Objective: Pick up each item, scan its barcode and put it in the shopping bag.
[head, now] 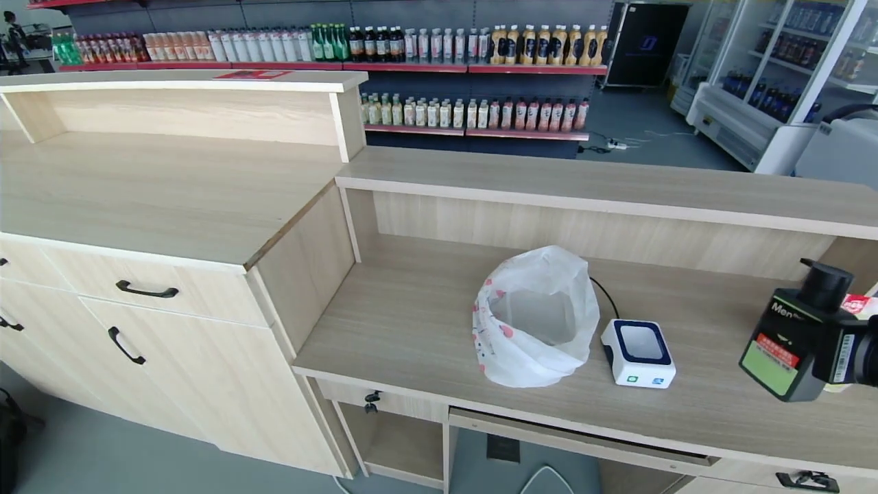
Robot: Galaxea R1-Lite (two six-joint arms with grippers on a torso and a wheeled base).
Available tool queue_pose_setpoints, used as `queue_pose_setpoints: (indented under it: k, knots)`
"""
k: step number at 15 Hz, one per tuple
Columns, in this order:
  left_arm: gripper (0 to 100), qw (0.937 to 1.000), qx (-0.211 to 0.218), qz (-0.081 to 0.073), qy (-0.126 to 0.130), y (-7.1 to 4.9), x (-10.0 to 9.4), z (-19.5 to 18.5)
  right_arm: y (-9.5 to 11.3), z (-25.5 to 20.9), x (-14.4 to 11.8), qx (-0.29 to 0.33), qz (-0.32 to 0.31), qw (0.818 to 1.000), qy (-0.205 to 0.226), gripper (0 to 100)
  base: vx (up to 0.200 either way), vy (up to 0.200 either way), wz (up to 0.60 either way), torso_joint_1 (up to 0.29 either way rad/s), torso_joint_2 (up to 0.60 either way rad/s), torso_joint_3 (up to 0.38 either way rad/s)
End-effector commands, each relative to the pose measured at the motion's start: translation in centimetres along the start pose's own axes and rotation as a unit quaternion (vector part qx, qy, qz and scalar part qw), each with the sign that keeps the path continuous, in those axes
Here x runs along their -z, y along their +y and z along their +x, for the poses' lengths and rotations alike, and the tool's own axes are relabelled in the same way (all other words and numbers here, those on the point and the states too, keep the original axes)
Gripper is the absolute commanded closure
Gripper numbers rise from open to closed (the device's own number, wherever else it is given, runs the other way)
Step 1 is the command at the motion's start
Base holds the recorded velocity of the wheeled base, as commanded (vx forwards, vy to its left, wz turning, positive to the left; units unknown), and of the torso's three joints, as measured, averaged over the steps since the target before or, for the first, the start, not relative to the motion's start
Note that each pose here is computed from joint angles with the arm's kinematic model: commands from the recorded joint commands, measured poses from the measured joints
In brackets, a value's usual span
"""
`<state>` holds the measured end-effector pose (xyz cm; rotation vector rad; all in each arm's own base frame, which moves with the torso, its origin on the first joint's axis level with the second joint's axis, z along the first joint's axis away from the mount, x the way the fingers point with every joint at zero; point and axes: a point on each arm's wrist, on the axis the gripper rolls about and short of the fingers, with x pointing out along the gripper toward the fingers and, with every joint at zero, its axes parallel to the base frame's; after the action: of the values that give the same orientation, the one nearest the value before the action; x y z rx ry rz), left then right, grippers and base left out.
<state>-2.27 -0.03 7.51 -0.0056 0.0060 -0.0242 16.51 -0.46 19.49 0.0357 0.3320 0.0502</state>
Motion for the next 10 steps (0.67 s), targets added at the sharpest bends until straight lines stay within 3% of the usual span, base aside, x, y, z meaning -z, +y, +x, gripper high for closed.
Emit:
queue_pose_setpoints:
  k: [1,5,8,10]
  knots:
    - [0,1.0,0.0,0.0,0.0,0.0,0.0,0.0,-1.5,3.0,-0.4,-0.024,0.051,0.998,0.033,100,0.0,0.0,0.0,0.0,0.0,0.0]
    - [0,1.0,0.0,0.0,0.0,0.0,0.0,0.0,-7.2,7.3,0.2,-0.017,0.096,0.995,0.028,100,0.0,0.0,0.0,0.0,0.0,0.0]
    - [0,1.0,0.0,0.0,0.0,0.0,0.0,0.0,-10.3,9.1,1.2,-0.008,0.149,0.988,0.043,100,0.0,0.0,0.0,0.0,0.0,0.0]
    - [0,1.0,0.0,0.0,0.0,0.0,0.0,0.0,-12.6,9.5,1.9,-0.053,0.191,0.979,0.055,100,0.0,0.0,0.0,0.0,0.0,0.0]
